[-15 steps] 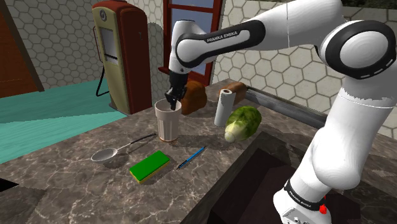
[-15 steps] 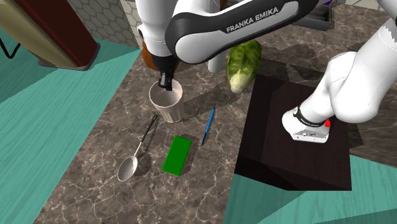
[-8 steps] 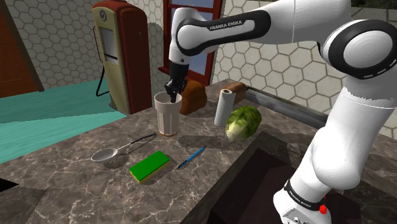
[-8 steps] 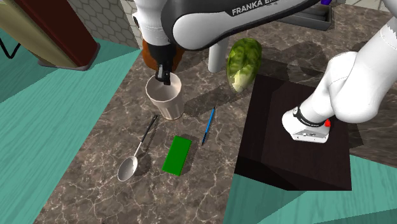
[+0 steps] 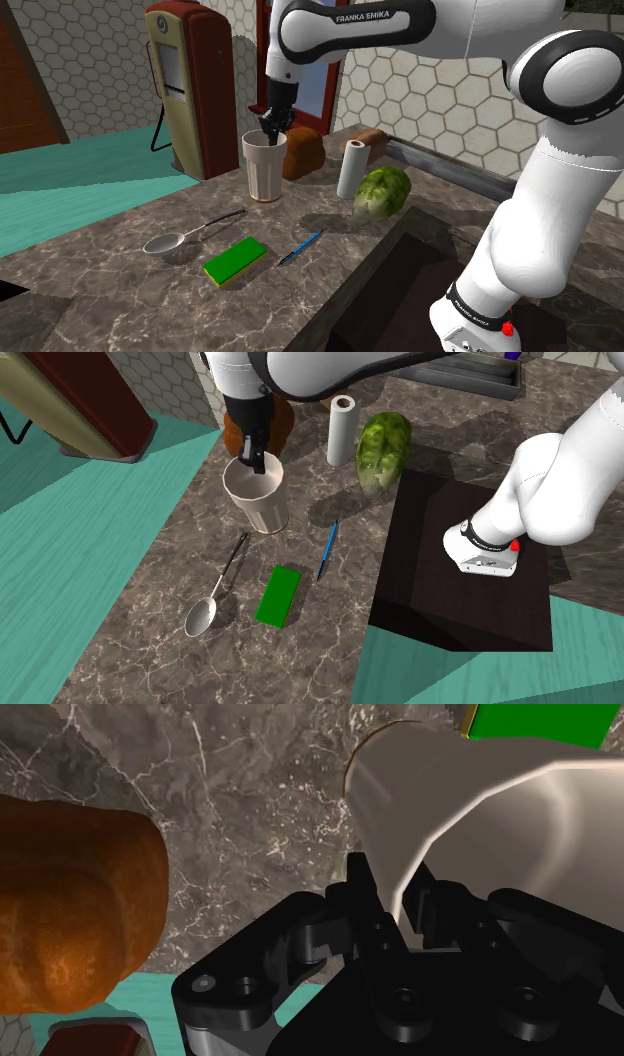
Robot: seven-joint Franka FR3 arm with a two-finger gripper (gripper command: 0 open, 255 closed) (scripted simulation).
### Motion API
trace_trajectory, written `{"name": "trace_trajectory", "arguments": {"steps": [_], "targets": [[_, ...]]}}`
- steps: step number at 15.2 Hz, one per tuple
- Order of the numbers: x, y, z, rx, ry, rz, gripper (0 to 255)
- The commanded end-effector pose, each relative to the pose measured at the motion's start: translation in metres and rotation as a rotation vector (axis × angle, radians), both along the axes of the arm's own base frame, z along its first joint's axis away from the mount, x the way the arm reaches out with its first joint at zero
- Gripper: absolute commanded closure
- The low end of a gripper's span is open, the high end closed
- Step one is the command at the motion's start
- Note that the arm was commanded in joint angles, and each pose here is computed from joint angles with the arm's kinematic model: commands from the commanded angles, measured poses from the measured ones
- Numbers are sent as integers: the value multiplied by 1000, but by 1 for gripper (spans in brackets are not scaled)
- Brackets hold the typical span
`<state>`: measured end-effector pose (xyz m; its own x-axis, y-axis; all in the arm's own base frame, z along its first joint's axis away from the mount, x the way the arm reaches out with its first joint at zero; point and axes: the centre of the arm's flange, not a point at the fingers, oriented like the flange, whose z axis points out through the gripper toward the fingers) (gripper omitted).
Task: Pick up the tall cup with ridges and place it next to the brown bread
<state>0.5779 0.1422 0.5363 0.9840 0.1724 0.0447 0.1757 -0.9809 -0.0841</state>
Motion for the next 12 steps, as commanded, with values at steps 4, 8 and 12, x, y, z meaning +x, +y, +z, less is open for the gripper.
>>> {"name": "trace_trajectory", "arguments": {"steps": [4,8,12], "targets": [[0,-1,27,0,0,0,255],[0,-1,48,0,0,0,255],[0,-1,69,0,0,0,255]]}}
